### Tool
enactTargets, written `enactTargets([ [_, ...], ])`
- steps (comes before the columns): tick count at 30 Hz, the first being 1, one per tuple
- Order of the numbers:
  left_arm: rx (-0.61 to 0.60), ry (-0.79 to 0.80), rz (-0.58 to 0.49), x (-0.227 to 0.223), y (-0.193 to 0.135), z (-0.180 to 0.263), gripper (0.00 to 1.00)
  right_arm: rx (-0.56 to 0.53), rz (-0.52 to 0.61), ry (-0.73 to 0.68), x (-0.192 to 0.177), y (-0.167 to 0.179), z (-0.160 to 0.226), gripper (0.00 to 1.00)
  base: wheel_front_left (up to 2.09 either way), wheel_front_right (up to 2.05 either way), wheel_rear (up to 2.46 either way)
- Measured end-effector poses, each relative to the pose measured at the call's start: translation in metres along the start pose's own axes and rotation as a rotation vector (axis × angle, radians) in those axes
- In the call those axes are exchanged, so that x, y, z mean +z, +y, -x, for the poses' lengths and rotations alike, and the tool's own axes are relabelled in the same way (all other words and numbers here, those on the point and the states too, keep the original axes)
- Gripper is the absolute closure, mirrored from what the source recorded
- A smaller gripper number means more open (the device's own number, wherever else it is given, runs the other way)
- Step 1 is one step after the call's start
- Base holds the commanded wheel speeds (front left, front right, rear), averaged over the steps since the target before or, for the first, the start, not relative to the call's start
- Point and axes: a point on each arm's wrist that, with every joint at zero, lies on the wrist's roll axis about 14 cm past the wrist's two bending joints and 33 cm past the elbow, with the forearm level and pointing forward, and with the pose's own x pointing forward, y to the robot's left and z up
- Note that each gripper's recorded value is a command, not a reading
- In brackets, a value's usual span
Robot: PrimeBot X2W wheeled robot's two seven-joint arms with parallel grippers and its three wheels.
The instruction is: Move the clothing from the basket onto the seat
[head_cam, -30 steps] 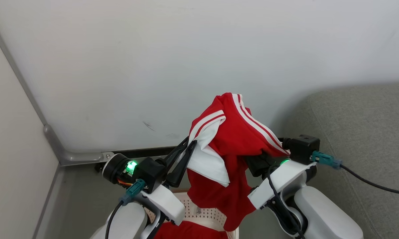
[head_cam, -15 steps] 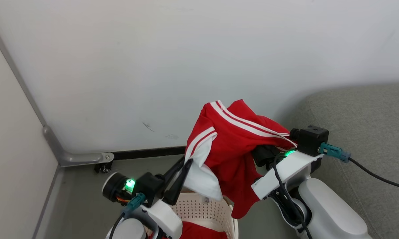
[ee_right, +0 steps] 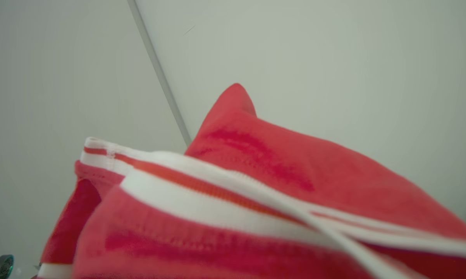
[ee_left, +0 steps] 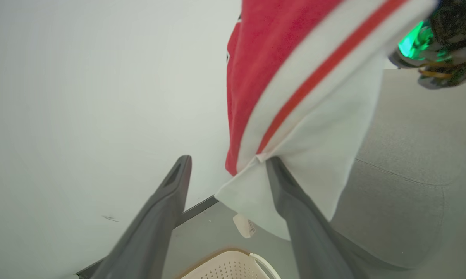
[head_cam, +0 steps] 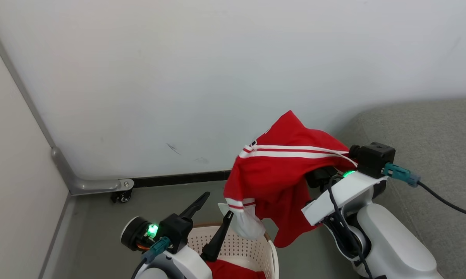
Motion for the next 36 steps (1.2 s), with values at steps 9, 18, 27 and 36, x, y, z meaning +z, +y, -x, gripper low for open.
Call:
enactTargets([
  [9, 0.041, 0.010, 0.000, -0.003, 0.013, 0.005, 0.00, -0.063, 0.041, -0.041, 0.015, -0.023, 0.000, 1.00, 0.00, 0.00, 0.00],
  [18, 0.071, 0.034, 0.019, -0.014, 0.018, 0.014, 0.00, -0.095, 0.073, -0.079, 0.029, -0.035, 0.000, 1.00, 0.00, 0.00, 0.00],
  [27, 0.102, 0.048, 0.012, -0.020, 0.028, 0.025, 0.00, -0.118, 0.125, -0.113, 0.042, -0.047, 0.001, 1.00, 0.00, 0.00, 0.00],
  [36, 0.066, 0.077, 0.028, -0.032, 0.013, 0.037, 0.00, -0.178, 0.167, -0.158, 0.061, -0.068, 0.006, 1.00, 0.00, 0.00, 0.00],
])
